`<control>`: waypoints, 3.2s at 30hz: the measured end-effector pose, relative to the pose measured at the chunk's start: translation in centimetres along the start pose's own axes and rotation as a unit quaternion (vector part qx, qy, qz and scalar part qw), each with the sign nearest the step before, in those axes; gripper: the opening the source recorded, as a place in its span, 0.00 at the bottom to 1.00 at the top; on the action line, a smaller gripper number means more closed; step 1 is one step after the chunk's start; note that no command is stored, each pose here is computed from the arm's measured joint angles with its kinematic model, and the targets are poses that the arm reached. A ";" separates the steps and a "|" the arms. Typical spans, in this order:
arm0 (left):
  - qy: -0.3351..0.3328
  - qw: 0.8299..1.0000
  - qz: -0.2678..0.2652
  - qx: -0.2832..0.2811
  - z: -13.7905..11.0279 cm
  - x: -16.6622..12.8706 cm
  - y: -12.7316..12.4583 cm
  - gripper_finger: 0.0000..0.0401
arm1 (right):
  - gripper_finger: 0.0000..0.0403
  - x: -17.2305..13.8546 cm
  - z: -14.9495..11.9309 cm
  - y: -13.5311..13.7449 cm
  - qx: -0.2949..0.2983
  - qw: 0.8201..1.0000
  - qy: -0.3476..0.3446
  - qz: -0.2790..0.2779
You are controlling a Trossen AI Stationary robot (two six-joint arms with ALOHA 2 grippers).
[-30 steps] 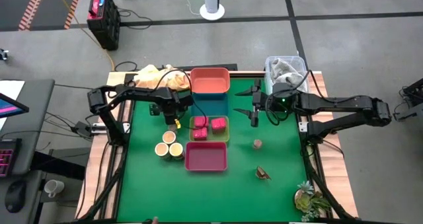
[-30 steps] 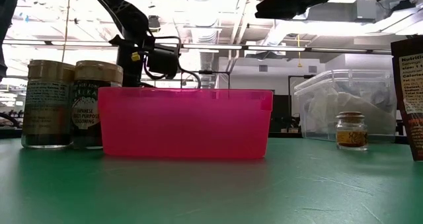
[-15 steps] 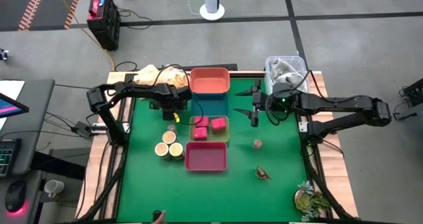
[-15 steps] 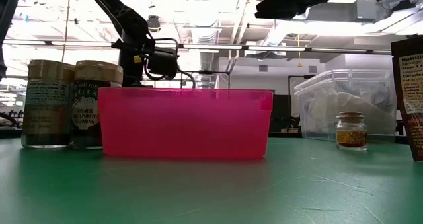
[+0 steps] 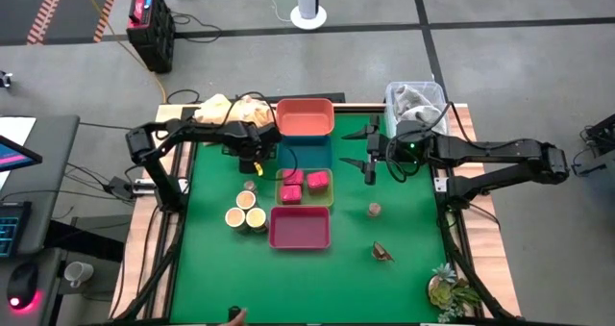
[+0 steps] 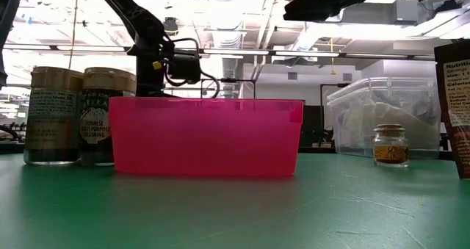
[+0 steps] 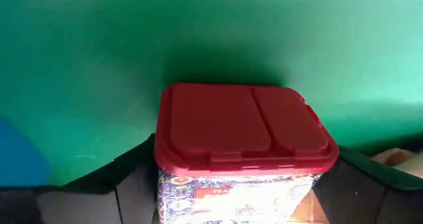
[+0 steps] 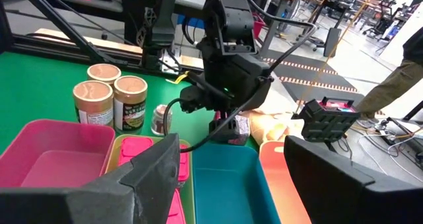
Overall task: Sort spices by type
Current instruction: Put the red seasoning bottle into the green bin
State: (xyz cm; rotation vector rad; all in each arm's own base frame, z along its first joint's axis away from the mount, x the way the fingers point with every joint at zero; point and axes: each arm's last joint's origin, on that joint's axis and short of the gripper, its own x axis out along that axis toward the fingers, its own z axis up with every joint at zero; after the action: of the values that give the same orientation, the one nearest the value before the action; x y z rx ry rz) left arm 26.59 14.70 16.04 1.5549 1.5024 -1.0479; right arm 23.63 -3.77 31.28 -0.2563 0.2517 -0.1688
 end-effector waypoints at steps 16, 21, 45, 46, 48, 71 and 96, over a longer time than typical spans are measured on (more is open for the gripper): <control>0.003 0.979 0.077 -0.190 0.4 -5.3 -0.8 0.79 | 0.74 0.0 0.1 0.0 0.004 1.000 -0.004 -0.001; -0.012 0.953 0.142 -0.267 -0.2 -8.1 -1.9 0.79 | 0.74 0.1 0.1 0.1 0.004 1.000 -0.007 0.001; -0.309 0.555 0.336 -0.696 -1.2 -15.4 -1.1 0.79 | 0.74 9.3 1.6 4.6 -0.120 0.990 0.051 -0.047; -0.328 0.546 0.326 -0.699 -1.2 -15.4 -1.1 0.79 | 0.74 9.6 2.0 5.0 -0.145 0.987 0.065 -0.035; -0.368 0.530 0.305 -0.701 -1.1 -15.4 -1.0 0.79 | 0.74 10.1 2.6 5.9 -0.198 0.976 0.092 -0.009; -0.565 0.481 0.105 -0.662 0.3 -15.3 -1.6 0.79 | 0.81 16.6 7.8 9.6 -0.509 0.836 0.198 0.055; -0.580 0.514 0.082 -0.627 1.1 -16.5 -1.5 0.79 | 0.81 19.0 8.2 10.0 -0.512 0.834 0.156 0.133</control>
State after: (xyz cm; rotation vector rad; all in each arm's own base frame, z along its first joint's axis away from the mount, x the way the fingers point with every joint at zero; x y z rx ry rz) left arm 25.17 6.96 30.72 -0.2134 0.6035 -0.3351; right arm 45.32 3.94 31.99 -1.2671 0.6955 0.2297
